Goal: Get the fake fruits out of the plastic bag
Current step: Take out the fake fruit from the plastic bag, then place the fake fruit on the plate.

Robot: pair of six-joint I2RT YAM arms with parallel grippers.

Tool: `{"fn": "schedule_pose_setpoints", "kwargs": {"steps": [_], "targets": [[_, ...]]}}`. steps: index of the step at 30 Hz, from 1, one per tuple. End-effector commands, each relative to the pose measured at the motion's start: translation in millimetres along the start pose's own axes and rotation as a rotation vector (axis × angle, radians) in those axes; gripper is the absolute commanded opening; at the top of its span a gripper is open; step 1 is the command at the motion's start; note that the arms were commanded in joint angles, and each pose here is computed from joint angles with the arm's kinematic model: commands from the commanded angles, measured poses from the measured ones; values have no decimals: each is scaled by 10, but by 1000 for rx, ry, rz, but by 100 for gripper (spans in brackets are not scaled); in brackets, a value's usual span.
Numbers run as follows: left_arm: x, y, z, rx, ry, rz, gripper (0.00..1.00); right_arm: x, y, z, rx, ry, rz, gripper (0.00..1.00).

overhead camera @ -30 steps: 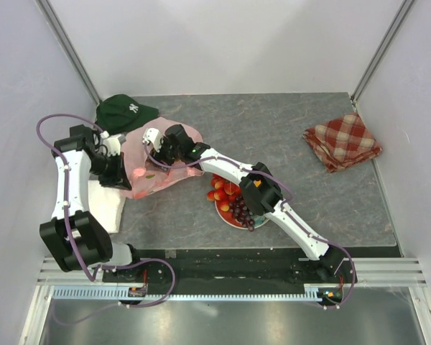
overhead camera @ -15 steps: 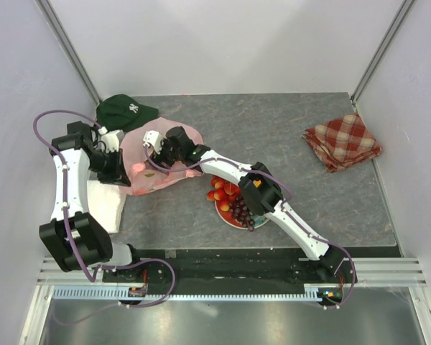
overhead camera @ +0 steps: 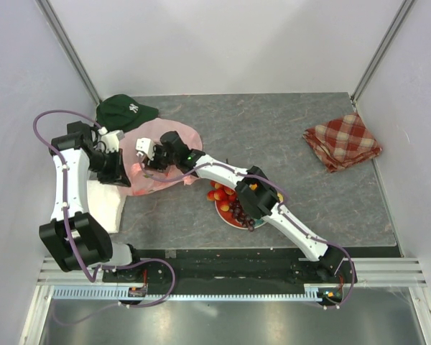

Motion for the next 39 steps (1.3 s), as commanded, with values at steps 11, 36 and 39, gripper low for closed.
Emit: {"fn": "schedule_pose_setpoints", "kwargs": {"steps": [11,36,39], "targets": [[-5,0,-120,-83,2,23,2,-65,-1235,-1228,-91,-15,-29,23],[-17,-81,-530,-283,-50,57,2,634,-3844,-597,299,-89,-141,15],[-5,-56,-526,-273,-55,61,2,641,-4075,-495,330,-122,-119,11]]}}
Point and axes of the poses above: each gripper's point midway between its finger pads, its own y axis out along the fingers, its own x axis along the line the jaws close on, z = x × y, the point moved 8 cm from there along -y, back along the fingers, and after that the axes turned 7 degrees about y, right-handed, at the moved point
